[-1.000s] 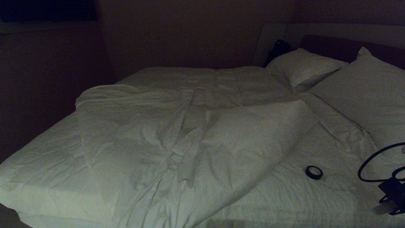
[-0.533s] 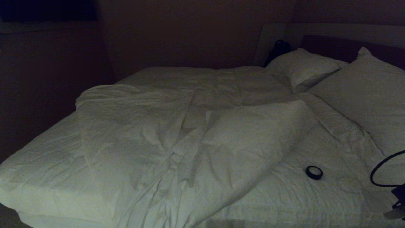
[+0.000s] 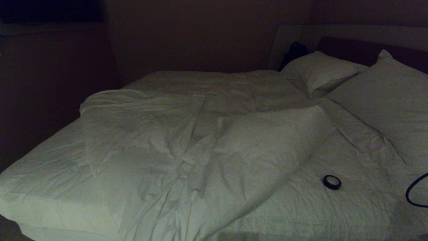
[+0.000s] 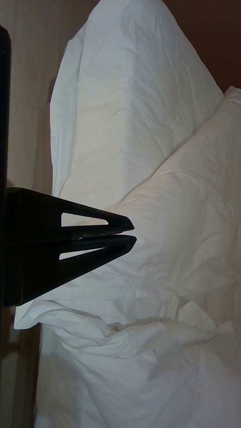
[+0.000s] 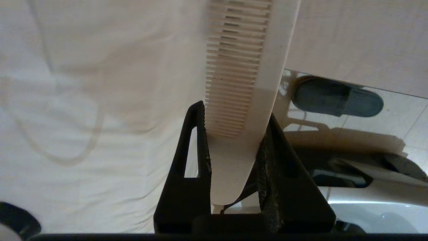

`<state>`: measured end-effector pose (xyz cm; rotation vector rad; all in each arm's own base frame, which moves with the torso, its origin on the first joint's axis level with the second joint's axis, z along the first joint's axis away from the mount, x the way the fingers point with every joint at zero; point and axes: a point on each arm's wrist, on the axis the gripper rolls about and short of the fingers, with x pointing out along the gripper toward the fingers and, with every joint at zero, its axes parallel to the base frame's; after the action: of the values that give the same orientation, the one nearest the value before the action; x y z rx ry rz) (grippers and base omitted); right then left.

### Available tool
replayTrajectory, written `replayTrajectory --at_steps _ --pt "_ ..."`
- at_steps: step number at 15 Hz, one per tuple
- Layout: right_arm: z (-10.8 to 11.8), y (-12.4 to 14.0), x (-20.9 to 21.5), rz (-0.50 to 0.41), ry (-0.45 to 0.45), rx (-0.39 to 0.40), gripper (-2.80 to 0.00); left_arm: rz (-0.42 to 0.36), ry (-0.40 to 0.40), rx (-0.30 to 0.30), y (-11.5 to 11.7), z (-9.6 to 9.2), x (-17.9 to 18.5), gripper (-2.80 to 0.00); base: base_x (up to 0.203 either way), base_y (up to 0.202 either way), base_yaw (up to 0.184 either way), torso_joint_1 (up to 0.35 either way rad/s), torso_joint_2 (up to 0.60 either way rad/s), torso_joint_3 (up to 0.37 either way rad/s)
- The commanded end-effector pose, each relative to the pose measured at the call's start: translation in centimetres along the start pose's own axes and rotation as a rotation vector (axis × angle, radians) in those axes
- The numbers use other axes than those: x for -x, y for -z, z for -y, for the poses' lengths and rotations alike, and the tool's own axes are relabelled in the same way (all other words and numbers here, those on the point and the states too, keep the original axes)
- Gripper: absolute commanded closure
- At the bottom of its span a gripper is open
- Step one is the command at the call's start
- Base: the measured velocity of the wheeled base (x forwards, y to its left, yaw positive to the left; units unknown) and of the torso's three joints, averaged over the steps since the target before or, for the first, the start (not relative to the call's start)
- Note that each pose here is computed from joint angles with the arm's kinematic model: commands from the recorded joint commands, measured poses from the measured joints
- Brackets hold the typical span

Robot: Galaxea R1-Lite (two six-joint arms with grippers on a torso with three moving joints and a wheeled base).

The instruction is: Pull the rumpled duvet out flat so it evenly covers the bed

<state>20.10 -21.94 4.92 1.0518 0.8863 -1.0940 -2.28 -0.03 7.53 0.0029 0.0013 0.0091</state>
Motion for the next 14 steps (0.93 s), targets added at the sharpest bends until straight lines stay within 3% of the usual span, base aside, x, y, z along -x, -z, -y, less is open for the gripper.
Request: replayTrajectory --at_steps 1,14 --pt "0.8 -0.5 -0.6 -0.008 0.015 -0.028 0.0 0.0 0.0 0.0 0.0 0.0 0.0 0.0 0.0 0.0 0.0 0.0 0.0 0.0" --pt "3.2 -3.5 -3.7 0.001 0.058 -0.12 0.0 0.0 0.0 0.0 0.0 0.0 0.0 0.0 0.0 0.0 0.0 0.0 0.0 0.0"
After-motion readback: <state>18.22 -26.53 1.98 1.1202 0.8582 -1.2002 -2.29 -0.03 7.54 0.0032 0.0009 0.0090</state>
